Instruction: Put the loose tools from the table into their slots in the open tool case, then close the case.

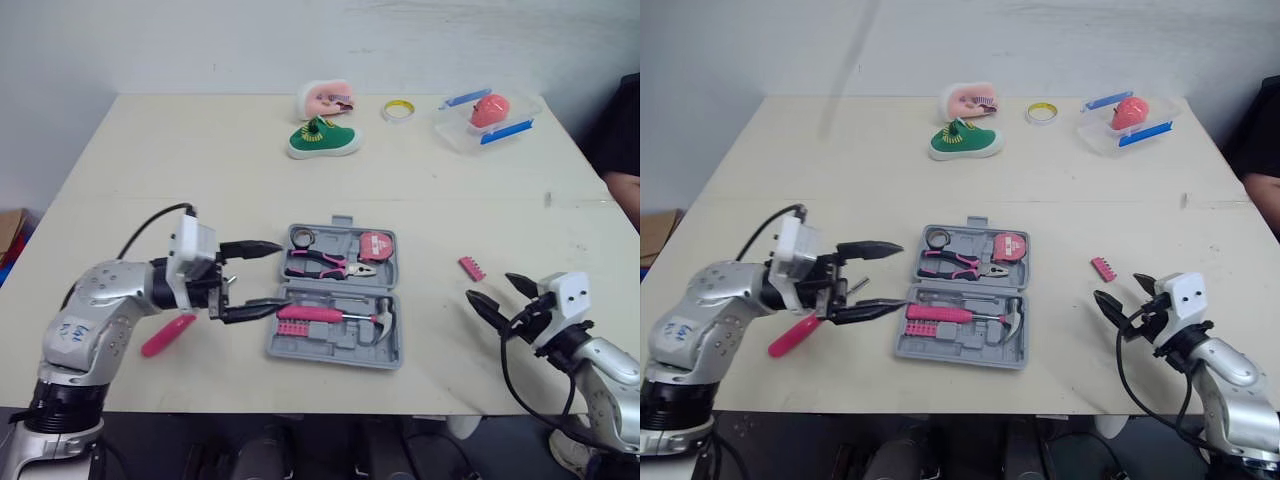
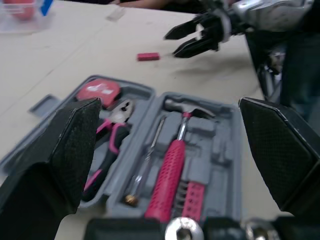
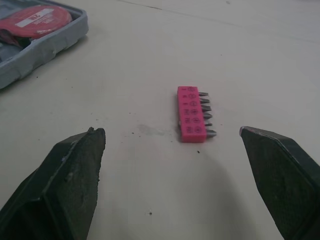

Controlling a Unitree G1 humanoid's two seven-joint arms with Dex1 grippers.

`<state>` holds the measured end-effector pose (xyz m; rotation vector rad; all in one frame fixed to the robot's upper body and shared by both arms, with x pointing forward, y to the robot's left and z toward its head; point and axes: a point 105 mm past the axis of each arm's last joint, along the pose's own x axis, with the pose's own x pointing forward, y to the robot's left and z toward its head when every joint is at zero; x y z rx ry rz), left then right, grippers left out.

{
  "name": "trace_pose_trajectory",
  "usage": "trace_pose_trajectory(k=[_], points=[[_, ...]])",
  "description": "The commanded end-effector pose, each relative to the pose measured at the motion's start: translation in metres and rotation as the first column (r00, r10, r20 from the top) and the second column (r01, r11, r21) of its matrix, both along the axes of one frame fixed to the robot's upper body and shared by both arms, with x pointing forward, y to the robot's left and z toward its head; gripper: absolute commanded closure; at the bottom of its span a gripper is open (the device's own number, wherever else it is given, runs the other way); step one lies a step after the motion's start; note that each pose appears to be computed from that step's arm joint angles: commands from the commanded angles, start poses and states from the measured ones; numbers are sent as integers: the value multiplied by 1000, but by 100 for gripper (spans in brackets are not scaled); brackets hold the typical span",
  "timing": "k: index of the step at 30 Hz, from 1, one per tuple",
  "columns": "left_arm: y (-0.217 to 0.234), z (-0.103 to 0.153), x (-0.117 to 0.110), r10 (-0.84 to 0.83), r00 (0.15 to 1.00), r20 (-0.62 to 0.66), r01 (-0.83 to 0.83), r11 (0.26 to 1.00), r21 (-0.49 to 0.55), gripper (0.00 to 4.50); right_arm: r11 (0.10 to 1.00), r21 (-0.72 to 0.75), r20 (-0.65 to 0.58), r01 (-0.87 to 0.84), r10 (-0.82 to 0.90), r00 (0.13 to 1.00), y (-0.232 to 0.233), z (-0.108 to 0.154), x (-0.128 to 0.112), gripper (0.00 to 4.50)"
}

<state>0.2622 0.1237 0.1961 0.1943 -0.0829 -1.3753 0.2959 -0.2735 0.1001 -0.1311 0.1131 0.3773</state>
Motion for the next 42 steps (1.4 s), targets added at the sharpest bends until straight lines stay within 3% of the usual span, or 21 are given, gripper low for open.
trace_pose_trajectory(k=[1, 16, 31, 34, 37, 41, 42], points=[[-12, 8, -8, -47, 999, 26, 47, 999, -22, 6, 999, -26, -29, 34, -35, 999, -6, -3, 8, 0], [-22, 2, -12, -62, 998, 8, 62, 998, -33, 6, 998, -41, -96, 53, -56, 994, -3, -13, 40, 0], [-19, -2, -12, -67, 998, -1, 67, 998, -20, 6, 998, -39, -172, 53, -59, 983, -2, -33, 32, 0], [-20, -2, -12, -79, 997, 1, 79, 997, -18, 0, 998, -21, -181, 67, -70, 981, -4, -36, 30, 77], [-20, -2, -12, -86, 996, 2, 86, 996, -16, 0, 996, 8, -182, 84, -81, 980, -6, -38, 29, 234], [-21, -3, -10, -90, 996, 3, 90, 996, -15, 0, 994, 26, -175, 110, -104, 979, -10, -40, 29, 364], [-22, -4, -10, -93, 996, 4, 93, 996, -15, 0, 993, 26, -175, 112, -105, 979, -11, -40, 29, 367]])
